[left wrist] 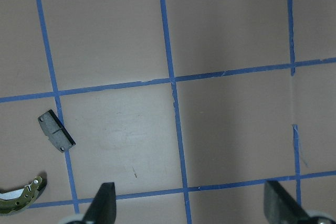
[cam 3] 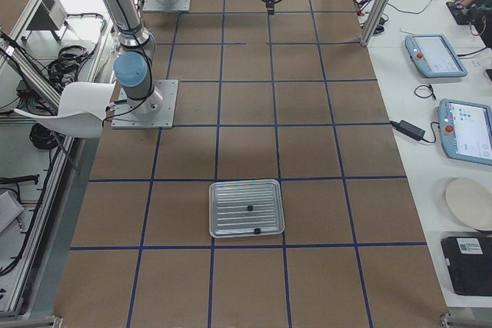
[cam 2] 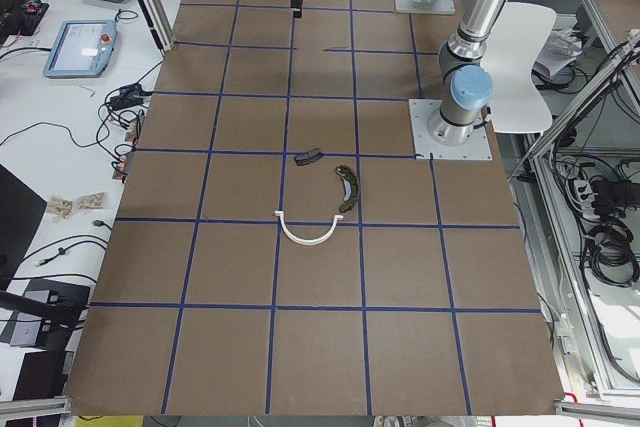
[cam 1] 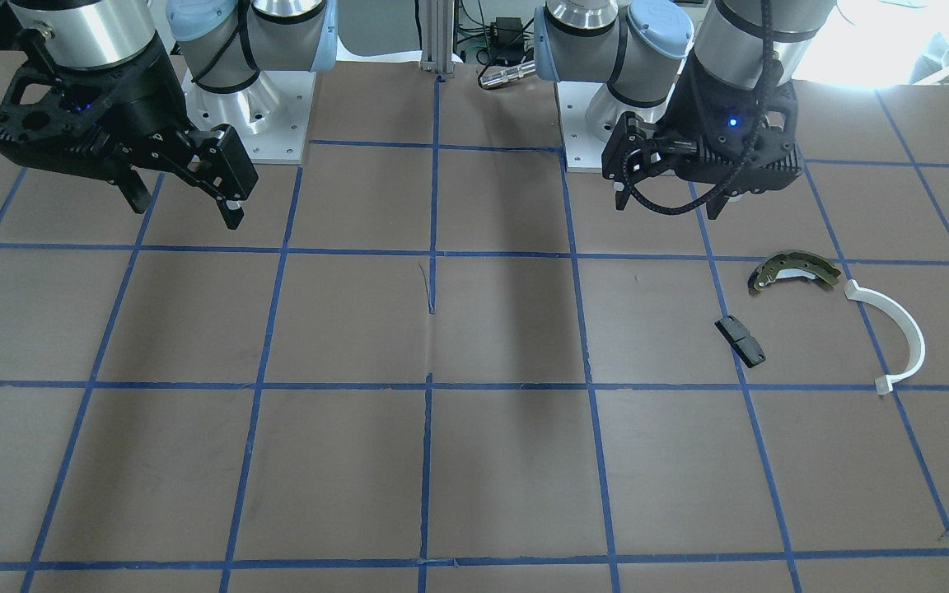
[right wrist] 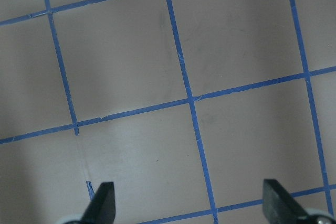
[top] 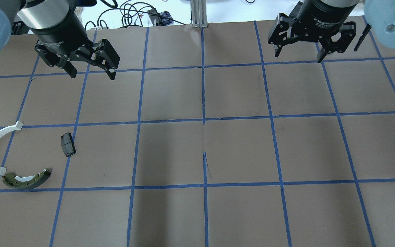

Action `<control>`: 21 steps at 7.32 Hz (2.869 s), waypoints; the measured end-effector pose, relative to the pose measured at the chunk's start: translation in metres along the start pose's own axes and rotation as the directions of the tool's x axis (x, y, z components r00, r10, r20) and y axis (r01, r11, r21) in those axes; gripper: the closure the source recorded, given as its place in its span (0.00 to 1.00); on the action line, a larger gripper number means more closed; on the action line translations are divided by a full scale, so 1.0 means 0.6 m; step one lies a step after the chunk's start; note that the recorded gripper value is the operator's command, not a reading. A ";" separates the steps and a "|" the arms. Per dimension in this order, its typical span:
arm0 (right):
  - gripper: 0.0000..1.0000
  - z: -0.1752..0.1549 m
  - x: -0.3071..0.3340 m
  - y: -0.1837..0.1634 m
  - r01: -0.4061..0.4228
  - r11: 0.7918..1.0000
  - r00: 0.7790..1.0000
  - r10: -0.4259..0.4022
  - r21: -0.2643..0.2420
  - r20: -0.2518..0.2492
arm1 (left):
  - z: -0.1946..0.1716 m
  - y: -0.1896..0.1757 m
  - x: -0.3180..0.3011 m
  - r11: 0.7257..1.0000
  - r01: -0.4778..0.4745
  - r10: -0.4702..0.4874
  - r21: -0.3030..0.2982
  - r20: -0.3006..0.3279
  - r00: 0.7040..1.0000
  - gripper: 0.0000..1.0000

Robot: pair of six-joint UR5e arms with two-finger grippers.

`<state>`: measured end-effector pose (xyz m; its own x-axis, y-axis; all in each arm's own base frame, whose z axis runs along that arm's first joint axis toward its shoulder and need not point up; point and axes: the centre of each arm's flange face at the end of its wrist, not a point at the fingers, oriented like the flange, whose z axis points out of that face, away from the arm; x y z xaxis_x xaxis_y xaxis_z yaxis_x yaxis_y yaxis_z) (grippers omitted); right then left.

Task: Place bearing gear from tray to pile

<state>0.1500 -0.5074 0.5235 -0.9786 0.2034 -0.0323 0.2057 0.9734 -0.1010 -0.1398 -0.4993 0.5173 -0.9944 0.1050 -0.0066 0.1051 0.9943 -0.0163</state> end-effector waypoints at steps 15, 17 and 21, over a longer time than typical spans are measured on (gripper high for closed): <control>0.00 0.000 0.318 -0.046 0.361 0.908 0.923 -0.381 -0.212 -0.059 | 0.001 0.000 0.003 1.000 -0.003 0.003 0.000 -0.003 1.000 0.00; 0.00 0.003 0.503 -0.054 0.473 0.849 0.872 -0.490 -0.235 -0.014 | 0.001 0.000 0.003 1.000 -0.002 0.002 0.001 -0.003 1.000 0.00; 0.04 0.208 0.877 -0.101 0.649 0.729 0.757 -0.648 -0.218 0.085 | 0.000 -0.001 0.003 1.000 -0.001 0.001 0.002 -0.003 1.000 0.00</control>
<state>-0.3760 -0.4726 0.3886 -0.8729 -0.4861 -0.0434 -0.4875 0.8645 0.1222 -0.1416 -0.4996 0.5171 -0.9943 0.1066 -0.0038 0.1066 0.9941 -0.0187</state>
